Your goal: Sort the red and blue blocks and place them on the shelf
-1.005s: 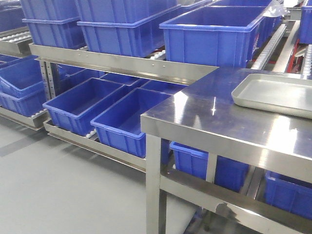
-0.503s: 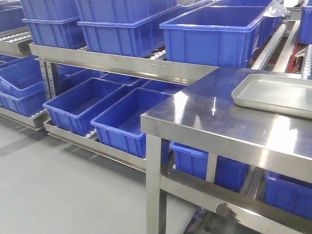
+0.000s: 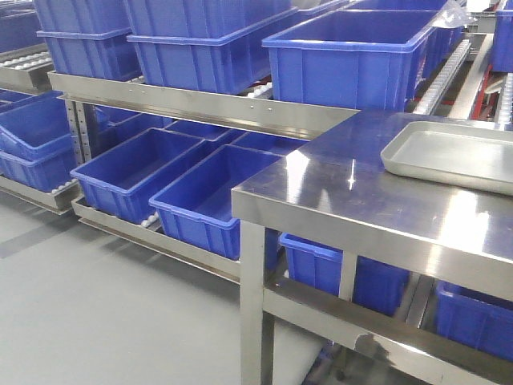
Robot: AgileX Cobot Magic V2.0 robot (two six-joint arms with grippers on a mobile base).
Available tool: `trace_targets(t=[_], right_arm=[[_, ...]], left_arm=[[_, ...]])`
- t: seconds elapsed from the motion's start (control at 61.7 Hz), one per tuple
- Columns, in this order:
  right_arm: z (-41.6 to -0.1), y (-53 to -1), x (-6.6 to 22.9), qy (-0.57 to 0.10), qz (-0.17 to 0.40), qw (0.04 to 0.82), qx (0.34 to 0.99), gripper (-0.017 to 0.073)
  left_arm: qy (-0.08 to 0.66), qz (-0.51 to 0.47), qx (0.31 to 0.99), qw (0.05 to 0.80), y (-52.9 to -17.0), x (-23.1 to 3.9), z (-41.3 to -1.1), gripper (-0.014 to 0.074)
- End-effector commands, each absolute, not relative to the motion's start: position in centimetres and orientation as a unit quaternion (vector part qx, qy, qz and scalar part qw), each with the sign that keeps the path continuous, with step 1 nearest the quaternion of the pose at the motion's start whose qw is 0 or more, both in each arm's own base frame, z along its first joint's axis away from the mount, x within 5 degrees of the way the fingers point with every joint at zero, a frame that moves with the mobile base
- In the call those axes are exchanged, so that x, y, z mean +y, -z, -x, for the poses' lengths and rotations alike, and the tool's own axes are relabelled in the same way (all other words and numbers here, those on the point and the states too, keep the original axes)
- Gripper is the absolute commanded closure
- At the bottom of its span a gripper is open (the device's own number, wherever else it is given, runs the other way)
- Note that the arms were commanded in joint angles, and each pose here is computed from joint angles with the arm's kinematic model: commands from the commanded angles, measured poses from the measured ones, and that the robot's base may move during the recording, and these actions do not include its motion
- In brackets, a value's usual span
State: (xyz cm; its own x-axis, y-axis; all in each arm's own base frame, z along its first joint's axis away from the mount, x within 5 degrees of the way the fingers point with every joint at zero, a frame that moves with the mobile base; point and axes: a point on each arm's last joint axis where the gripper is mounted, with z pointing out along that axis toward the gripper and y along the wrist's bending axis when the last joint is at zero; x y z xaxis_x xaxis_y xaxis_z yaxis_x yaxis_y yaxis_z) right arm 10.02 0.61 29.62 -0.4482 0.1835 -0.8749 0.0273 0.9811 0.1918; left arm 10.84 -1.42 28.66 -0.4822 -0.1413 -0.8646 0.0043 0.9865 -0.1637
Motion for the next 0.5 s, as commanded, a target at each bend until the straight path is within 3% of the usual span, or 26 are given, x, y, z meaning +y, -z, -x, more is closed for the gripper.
trace_targets(t=[0.0,0.486], right_arm=[[-10.41,-31.19,0.54,-0.074,-0.059,0.563,0.821,0.051],[-10.41,-31.19,0.54,-0.074,-0.059,0.563,0.821,0.051]], left_arm=[[0.087,0.035,0.829,0.551,-30.32,-1.61,-11.13,0.047],[0.087,0.035,0.829,0.551,-30.32,-1.61,-11.13,0.047]])
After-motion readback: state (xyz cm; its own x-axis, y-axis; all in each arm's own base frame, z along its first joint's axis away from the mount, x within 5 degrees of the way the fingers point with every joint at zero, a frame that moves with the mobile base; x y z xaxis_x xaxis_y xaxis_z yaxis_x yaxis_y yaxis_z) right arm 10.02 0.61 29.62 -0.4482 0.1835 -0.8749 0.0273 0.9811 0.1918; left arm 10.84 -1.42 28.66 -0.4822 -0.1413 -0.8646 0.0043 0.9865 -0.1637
